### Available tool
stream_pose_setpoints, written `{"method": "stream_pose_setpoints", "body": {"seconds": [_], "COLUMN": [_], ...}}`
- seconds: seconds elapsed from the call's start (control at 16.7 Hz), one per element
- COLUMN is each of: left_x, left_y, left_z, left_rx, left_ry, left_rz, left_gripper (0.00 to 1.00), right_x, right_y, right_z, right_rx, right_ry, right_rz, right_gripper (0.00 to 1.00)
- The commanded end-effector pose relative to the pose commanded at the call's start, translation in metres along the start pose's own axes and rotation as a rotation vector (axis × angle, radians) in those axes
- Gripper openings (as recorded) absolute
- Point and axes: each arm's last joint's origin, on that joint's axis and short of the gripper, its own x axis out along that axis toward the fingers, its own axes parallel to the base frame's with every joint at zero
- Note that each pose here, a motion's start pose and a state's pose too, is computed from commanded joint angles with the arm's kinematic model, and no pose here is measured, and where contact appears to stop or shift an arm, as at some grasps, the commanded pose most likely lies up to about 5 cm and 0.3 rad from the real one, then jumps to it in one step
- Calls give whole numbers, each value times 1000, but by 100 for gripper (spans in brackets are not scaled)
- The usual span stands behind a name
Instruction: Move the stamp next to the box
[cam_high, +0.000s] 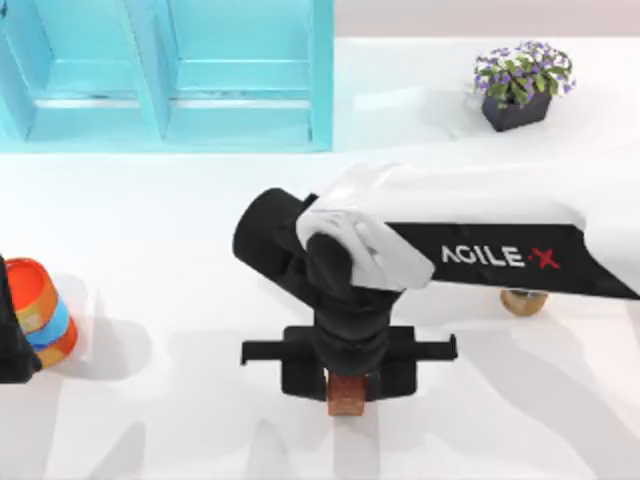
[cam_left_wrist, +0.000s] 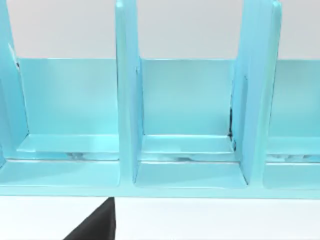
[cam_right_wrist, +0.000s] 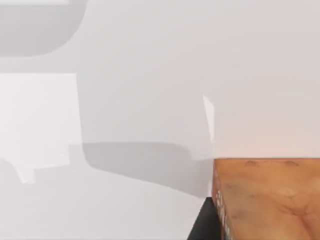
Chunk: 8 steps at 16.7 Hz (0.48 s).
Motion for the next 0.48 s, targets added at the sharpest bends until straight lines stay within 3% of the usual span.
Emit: {"method": "stream_pose_setpoints", "body": {"seconds": [0.48], "left_x": [0], "left_y": [0], "left_z": [0], "left_rx": [0], "left_ry": [0], "left_rz": [0], "left_gripper": [100], "right_x": [-7], "right_y": [1], "right_z": [1], "right_rx": [2], "right_ry": [-6], "right_rz": [7], "right_gripper": [0]}}
